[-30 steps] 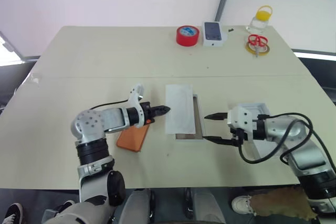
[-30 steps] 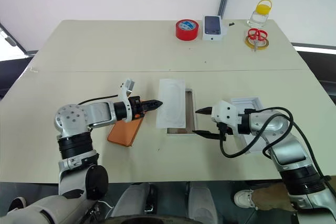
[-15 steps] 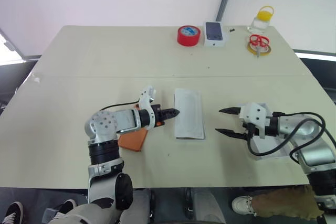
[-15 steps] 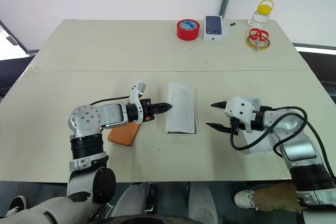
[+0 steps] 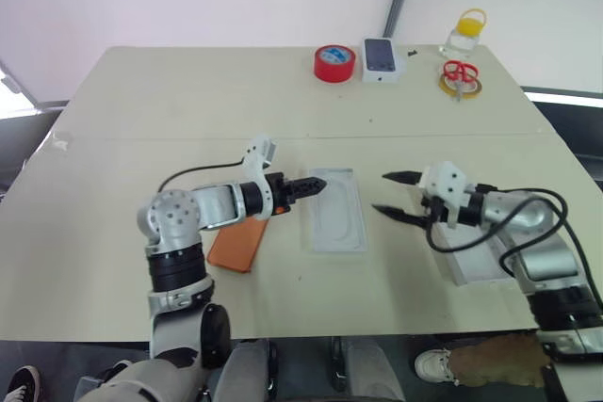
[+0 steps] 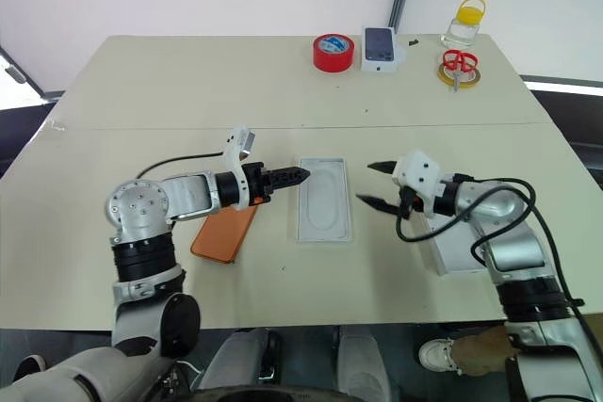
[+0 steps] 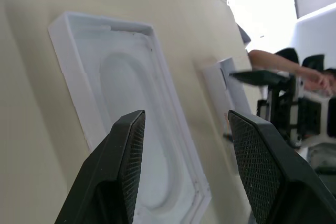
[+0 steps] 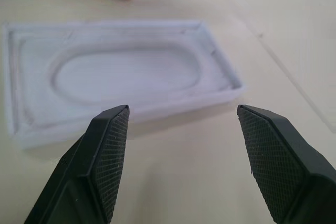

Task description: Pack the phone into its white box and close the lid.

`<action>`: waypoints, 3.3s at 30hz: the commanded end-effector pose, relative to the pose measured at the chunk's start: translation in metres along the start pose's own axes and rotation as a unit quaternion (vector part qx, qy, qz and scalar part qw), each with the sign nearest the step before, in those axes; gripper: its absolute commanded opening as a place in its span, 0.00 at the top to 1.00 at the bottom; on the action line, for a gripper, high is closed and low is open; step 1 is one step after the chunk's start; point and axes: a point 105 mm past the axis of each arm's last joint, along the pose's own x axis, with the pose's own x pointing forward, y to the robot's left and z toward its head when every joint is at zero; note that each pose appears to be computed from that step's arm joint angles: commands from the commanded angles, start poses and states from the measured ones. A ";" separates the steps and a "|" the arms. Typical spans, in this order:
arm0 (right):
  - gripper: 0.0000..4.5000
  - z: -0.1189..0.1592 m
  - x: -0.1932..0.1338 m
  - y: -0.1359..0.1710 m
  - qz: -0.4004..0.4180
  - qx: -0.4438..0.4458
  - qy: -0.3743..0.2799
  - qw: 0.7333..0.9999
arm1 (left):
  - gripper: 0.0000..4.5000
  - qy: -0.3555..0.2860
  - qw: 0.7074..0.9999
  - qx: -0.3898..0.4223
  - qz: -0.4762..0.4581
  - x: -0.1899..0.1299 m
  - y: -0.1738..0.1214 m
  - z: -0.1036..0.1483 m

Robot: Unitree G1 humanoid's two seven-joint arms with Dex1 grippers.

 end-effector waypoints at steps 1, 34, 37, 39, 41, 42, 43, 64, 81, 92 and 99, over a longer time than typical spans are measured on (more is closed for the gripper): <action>0.63 0.014 0.012 0.003 -0.005 0.003 -0.027 1.000 | 0.39 -0.066 0.987 0.143 0.017 -0.016 0.003 0.021; 0.99 0.064 0.095 0.017 -0.002 -0.077 0.003 0.997 | 0.39 0.054 0.996 -0.008 0.074 -0.127 0.115 -0.022; 0.99 0.080 0.105 0.037 0.031 -0.049 -0.016 0.998 | 0.39 0.057 0.996 -0.028 0.060 -0.125 0.116 -0.022; 0.99 0.080 0.118 0.057 0.069 -0.043 0.007 0.997 | 0.39 0.077 0.995 -0.027 0.056 -0.122 0.117 -0.029; 0.99 0.073 0.129 0.069 0.091 -0.043 0.047 0.994 | 0.39 0.108 0.992 -0.010 0.057 -0.121 0.119 -0.040; 0.99 0.069 0.134 0.074 0.105 -0.040 0.063 0.992 | 0.39 0.116 0.992 -0.015 0.052 -0.121 0.117 -0.043; 0.99 0.067 0.138 0.077 0.115 -0.038 0.075 0.990 | 0.39 0.120 0.991 -0.019 0.047 -0.120 0.116 -0.046; 0.99 0.039 0.160 0.130 0.225 -0.079 0.128 0.963 | 0.39 0.153 0.986 -0.067 -0.008 -0.085 0.088 -0.082; 0.99 0.036 0.160 0.119 0.201 -0.080 0.126 0.968 | 0.39 0.103 0.988 -0.113 0.005 -0.095 0.093 -0.062; 1.00 0.034 0.159 0.119 0.199 -0.082 0.127 0.968 | 0.87 0.096 0.986 -0.137 0.002 -0.100 0.096 -0.063; 1.00 0.035 0.159 0.117 0.193 -0.080 0.123 0.970 | 1.00 0.089 0.981 -0.170 -0.013 -0.102 0.094 -0.065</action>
